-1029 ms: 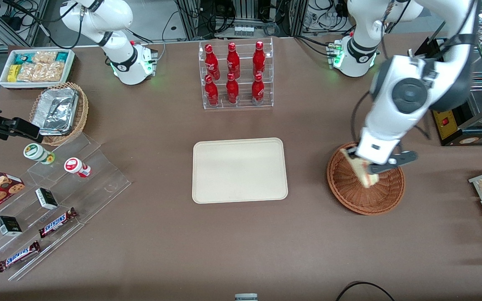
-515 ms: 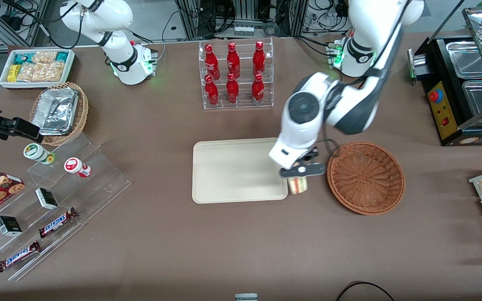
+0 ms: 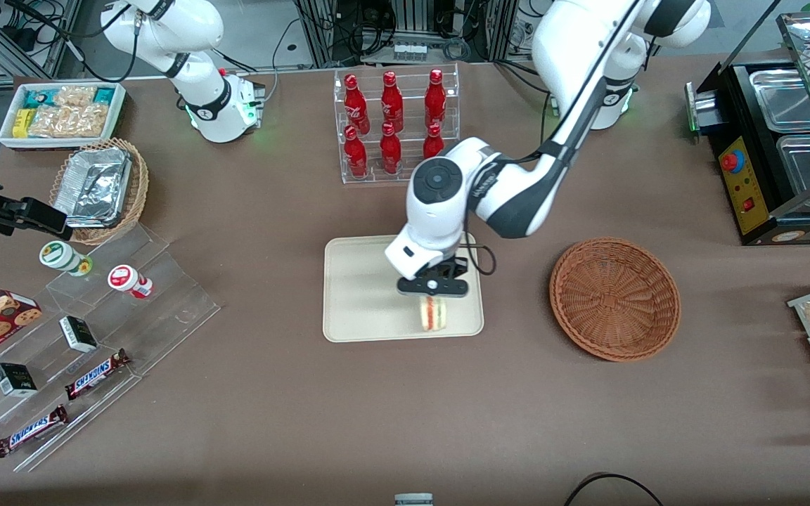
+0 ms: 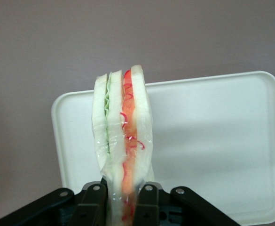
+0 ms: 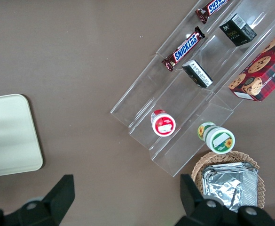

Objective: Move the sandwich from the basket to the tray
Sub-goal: 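Lift the sandwich and carry it with the left gripper over the tray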

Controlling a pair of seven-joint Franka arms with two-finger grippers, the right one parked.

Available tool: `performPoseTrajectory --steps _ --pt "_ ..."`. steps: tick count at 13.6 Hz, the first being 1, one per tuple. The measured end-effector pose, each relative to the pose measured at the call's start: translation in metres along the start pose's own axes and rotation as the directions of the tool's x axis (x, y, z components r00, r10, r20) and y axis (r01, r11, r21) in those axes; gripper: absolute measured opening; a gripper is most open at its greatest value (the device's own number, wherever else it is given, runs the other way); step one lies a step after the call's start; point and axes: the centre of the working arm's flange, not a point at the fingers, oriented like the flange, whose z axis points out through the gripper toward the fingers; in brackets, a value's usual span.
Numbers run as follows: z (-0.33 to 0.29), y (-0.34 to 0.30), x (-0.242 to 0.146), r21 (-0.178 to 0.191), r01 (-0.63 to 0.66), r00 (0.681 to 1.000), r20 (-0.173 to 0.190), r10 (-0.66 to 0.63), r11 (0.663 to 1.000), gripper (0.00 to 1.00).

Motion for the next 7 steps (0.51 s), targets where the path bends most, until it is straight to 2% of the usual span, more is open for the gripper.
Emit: performPoseTrajectory --steps 2,7 --pt "0.013 0.014 -0.007 -0.006 -0.021 1.000 0.001 0.021 1.000 0.18" --pt "0.058 0.043 -0.022 0.008 -0.020 0.999 0.036 0.019 1.000 0.18"
